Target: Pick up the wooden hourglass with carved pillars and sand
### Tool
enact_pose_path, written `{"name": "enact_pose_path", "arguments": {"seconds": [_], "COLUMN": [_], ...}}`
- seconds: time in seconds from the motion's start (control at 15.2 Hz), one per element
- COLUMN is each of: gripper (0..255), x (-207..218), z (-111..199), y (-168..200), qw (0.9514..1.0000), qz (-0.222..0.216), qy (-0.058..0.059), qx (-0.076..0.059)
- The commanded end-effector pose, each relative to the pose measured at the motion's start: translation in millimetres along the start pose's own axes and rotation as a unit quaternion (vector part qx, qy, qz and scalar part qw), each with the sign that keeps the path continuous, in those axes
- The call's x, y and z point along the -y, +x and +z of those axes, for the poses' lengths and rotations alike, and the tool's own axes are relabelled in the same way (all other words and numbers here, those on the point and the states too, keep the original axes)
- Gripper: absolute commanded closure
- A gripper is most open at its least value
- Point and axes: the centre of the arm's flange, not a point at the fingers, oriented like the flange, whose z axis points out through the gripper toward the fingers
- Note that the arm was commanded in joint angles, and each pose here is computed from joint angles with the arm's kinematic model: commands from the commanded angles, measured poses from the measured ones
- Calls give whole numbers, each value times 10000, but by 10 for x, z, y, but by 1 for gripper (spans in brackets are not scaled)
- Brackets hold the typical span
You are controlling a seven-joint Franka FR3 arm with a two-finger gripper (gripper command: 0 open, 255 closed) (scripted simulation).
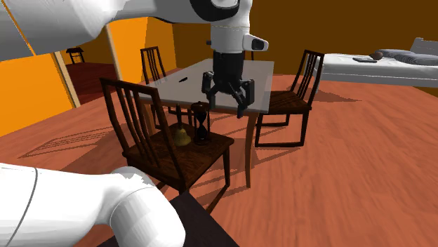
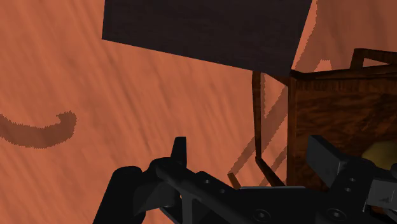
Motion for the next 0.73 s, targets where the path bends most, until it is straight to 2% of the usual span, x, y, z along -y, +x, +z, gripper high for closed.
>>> {"name": "enact_pose_path", "arguments": {"seconds": [0.0, 0.66], "gripper": [0, 0], "x": [0, 1060], "z": [0, 321], "y": [0, 722], "qw": [10000, 10000], "qz": [0, 25], "qy": [0, -19], "qx": [0, -15]}}
